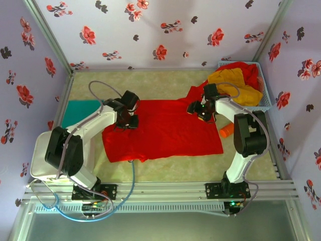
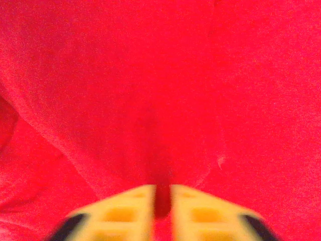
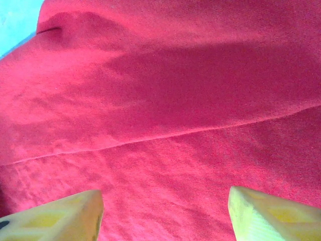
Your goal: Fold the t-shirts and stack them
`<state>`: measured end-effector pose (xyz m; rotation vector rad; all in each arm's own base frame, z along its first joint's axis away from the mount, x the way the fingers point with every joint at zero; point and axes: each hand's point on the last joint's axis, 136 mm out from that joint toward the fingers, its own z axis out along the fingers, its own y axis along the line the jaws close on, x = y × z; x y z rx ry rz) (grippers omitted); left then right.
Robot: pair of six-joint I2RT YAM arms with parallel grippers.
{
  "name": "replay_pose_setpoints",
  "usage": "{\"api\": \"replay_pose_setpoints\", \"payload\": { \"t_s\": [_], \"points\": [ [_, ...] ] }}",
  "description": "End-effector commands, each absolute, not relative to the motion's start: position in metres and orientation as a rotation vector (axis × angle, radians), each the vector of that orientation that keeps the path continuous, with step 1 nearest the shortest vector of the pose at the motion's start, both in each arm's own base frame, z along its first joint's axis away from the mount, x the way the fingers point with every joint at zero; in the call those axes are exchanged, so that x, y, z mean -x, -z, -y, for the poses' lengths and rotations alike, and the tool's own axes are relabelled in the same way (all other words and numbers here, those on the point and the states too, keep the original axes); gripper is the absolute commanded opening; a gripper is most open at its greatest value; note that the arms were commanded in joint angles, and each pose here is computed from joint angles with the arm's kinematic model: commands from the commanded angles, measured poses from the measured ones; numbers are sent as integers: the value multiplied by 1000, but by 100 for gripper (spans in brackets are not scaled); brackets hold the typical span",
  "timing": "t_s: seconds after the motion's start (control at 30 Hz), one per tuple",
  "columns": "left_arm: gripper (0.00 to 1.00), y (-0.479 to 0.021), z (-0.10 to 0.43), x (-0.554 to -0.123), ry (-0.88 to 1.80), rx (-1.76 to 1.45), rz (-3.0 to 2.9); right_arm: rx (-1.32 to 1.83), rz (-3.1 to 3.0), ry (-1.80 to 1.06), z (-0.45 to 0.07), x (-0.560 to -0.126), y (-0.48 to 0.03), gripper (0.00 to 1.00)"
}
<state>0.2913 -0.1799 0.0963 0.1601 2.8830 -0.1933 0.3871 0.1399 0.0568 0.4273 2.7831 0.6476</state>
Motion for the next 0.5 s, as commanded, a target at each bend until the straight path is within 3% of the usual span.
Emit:
{"api": "replay_pose_setpoints", "payload": {
  "t_s": [0.0, 0.13, 0.47],
  "points": [
    [45, -80, 169, -270, 155, -178, -2979, -417, -2797, -667, -145, -387, -55, 67],
    [51, -89, 155, -269, 171, -70, -2943, -415, -2798, -672, -145, -387, -54, 67],
    [38, -57, 107, -254, 138, 267, -2973, -396, -2809, -670, -146, -384, -54, 68]
  ]
}}
